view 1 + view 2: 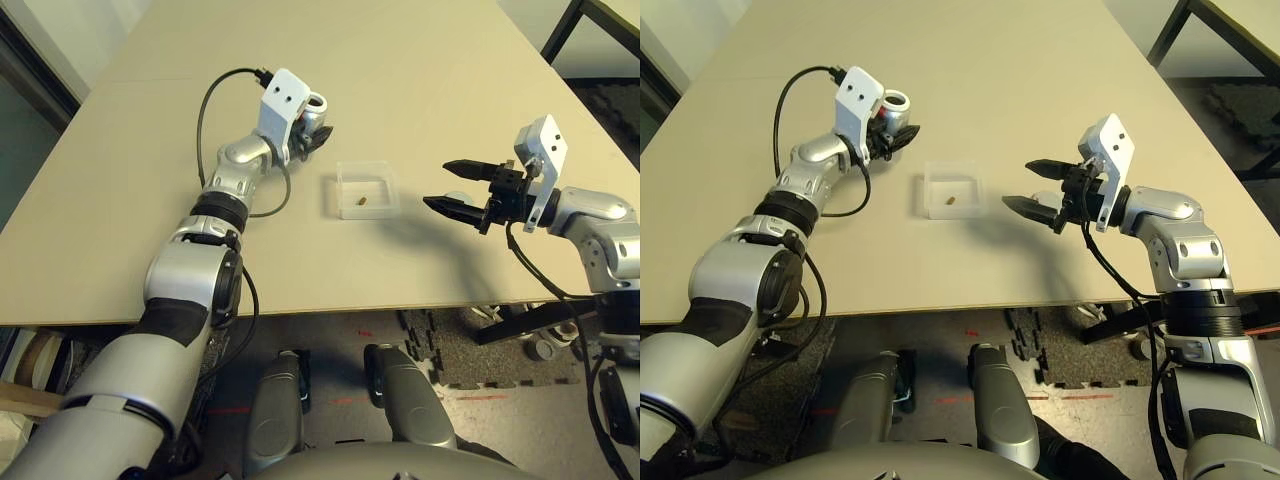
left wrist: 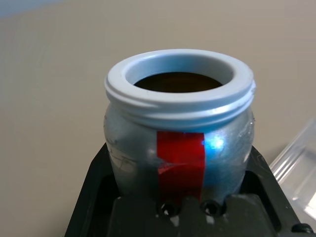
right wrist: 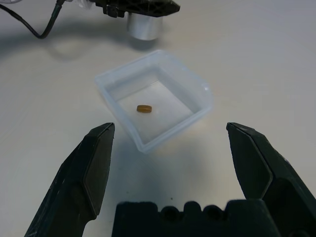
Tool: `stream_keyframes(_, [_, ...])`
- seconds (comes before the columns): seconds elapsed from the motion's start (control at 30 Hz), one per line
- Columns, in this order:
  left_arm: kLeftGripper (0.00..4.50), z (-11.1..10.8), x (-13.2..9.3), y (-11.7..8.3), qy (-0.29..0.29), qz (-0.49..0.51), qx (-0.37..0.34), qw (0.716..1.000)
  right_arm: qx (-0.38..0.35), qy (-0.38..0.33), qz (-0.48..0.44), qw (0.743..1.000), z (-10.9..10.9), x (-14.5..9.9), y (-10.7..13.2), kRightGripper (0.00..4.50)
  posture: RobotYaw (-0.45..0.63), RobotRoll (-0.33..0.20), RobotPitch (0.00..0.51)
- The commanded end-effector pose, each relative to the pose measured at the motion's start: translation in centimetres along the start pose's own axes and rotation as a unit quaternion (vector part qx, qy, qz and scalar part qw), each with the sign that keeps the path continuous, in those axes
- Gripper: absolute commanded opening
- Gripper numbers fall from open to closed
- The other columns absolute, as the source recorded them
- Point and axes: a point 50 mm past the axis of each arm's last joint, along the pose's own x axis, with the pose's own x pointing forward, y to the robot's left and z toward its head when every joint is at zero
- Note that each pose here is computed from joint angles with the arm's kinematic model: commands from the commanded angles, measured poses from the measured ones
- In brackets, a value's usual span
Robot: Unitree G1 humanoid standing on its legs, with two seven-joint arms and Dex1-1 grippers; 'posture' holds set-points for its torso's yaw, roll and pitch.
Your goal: Pour the medicine from the bottle into the box.
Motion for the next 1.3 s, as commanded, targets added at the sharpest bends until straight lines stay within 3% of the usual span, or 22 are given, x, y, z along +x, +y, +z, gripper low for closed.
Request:
stream_keyframes(0.03, [2.58,-0.3,-0.2,-0.3,-0.023,-0.007,-0.024,0.999,-0.004,0.003,0.005,1.0,-0.1,0.1,0.0,4.5,-0.15,0.0,0.149])
stream_keyframes(0.27, [2.58,-1.5,-1.2,0.5,-0.049,0.022,-0.078,0.996,-0.007,0.003,0.006,1.0,0.0,0.0,-0.1,4.5,-0.16,0.0,0.15])
stream_keyframes(0.97, [2.58,-4.4,-2.5,0.4,0.011,0.023,-0.031,0.999,-0.009,0.006,0.002,1.0,-0.1,-0.4,0.0,4.5,-0.16,0.0,0.16])
stream_keyframes(1.13, [4.35,-4.6,-2.6,0.5,0.015,0.029,-0.029,0.999,-0.01,0.006,0.003,1.0,0.0,-0.4,0.0,4.5,-0.16,0.0,0.163])
stream_keyframes(1.3, [4.43,-4.7,-2.7,0.5,0.012,0.031,-0.03,0.999,-0.009,0.006,0.004,1.0,0.0,-0.4,0.0,4.5,-0.16,0.0,0.164])
